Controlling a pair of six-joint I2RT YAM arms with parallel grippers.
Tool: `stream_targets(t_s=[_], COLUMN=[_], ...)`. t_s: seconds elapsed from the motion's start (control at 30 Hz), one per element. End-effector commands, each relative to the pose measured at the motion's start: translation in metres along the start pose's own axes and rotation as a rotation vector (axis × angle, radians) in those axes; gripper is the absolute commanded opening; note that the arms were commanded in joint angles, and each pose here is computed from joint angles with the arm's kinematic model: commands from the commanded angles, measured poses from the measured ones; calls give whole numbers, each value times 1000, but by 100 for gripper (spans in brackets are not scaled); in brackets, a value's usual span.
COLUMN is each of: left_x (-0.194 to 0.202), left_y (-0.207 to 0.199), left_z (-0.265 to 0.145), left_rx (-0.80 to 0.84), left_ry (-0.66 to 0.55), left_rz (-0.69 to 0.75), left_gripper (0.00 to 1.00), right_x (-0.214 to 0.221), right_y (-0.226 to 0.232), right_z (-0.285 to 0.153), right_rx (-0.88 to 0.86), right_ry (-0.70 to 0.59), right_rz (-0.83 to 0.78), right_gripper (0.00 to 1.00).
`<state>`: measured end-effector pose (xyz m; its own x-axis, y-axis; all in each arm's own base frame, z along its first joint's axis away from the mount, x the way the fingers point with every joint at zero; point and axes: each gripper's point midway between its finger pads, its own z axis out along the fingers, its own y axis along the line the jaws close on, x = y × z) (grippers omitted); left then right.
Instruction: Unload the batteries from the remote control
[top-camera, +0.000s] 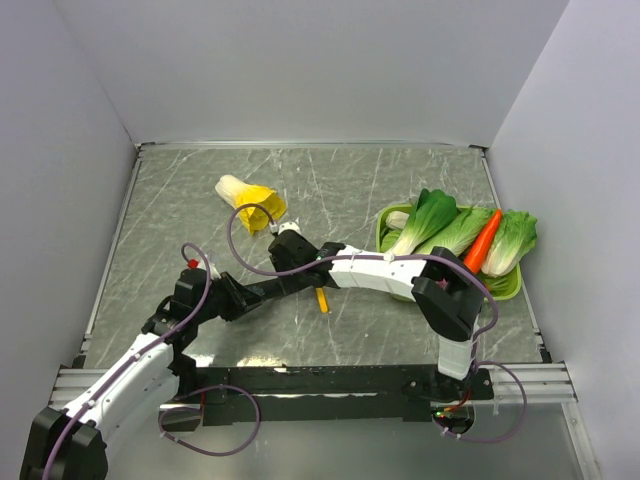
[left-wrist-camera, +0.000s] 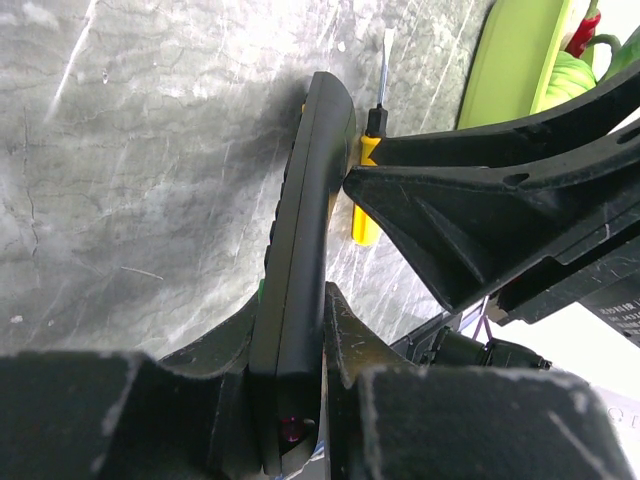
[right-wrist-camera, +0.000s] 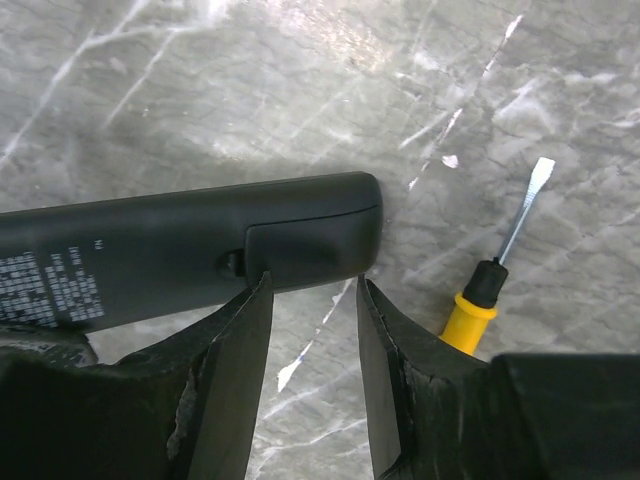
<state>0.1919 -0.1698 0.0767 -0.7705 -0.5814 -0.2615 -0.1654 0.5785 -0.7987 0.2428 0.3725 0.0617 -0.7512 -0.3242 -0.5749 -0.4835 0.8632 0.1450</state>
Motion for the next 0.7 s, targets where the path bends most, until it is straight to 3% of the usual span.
stream_targets(t_s=[0.0,0.67], left_x=[5,6], left_y=[22,21], left_z=[0,-1], left_rx=[-85,-81], left_ry=[12,11], left_rz=[12,11], left_gripper=[1,1], right_x=[-30,-39], right_y=[13,18], right_z=[-20,-25], right_rx=[-87,-113], right_ry=[-102,-131], right_rz=[50,75], right_gripper=[47,44])
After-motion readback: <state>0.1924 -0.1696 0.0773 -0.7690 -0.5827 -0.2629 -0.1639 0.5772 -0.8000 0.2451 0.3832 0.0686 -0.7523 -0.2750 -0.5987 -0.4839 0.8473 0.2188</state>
